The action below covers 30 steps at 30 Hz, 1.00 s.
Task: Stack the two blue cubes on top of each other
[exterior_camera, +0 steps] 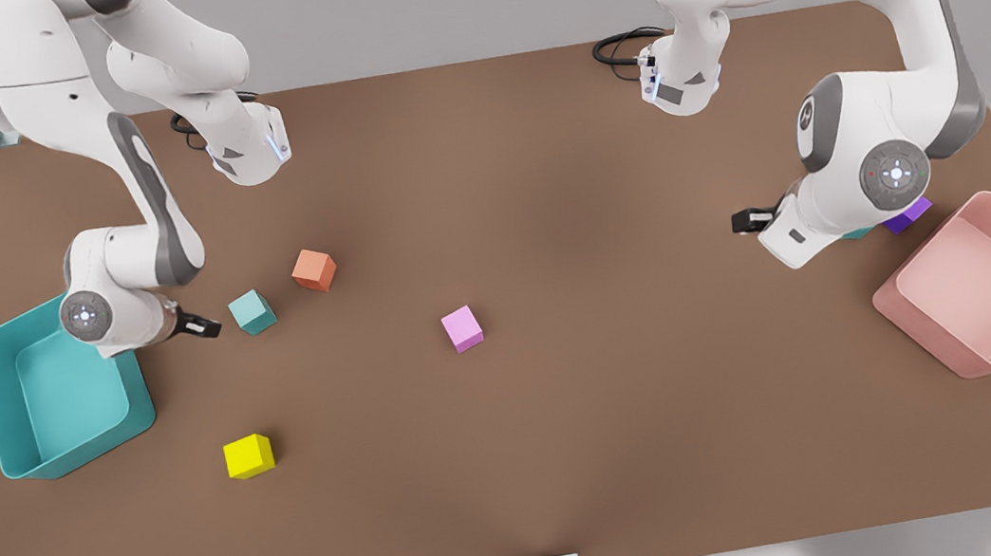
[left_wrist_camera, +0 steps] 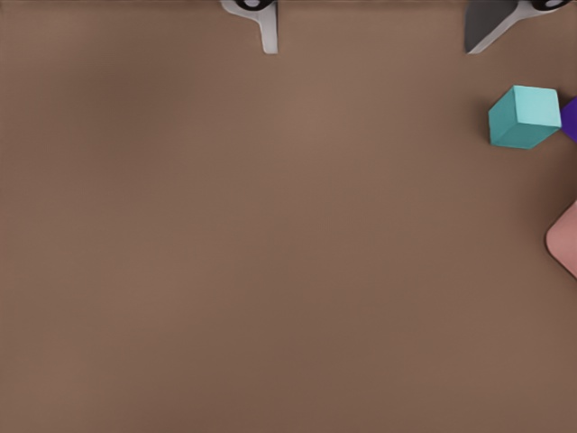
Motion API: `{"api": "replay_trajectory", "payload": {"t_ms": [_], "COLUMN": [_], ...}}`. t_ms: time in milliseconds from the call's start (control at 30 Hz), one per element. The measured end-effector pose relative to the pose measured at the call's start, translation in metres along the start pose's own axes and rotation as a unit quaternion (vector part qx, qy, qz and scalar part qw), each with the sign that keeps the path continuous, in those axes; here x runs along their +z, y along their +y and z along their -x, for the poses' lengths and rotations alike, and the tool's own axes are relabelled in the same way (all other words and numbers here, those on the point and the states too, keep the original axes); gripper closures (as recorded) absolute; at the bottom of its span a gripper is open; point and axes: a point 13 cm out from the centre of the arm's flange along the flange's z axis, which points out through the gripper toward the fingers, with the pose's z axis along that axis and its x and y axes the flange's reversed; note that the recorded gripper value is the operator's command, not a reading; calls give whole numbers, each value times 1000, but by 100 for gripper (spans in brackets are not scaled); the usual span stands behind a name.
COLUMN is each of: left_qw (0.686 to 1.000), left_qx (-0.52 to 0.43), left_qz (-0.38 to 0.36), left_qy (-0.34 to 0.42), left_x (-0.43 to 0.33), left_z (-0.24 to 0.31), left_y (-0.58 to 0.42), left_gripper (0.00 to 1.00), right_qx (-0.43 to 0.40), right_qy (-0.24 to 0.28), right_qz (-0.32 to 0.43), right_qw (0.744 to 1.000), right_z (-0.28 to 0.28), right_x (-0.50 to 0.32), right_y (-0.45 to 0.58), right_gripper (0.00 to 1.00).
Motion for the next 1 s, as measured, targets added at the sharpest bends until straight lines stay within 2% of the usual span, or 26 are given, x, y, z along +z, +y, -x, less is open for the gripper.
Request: {"api": "replay_trajectory", "payload": {"t_ms": [267, 433, 1000], "left_qw": [1000, 1000, 1000], "left_qx": [2, 3, -3], "left_qz": [0, 0, -22], "left_qy": [2, 6, 22], "left_x": [2, 2, 16], "left_z": [0, -2, 7], "left_y": [-2, -2, -2], "left_gripper": [0, 0, 0], "right_qx": [141, 222, 349], "right_qy": [-33, -24, -11], "right_qz": [27, 39, 43], "right_qw": [989, 974, 936], "right_z": [-4, -13, -20], "right_x": [20, 32, 59], "right_y": [21, 34, 64], "right_gripper": [0, 0, 0]}}
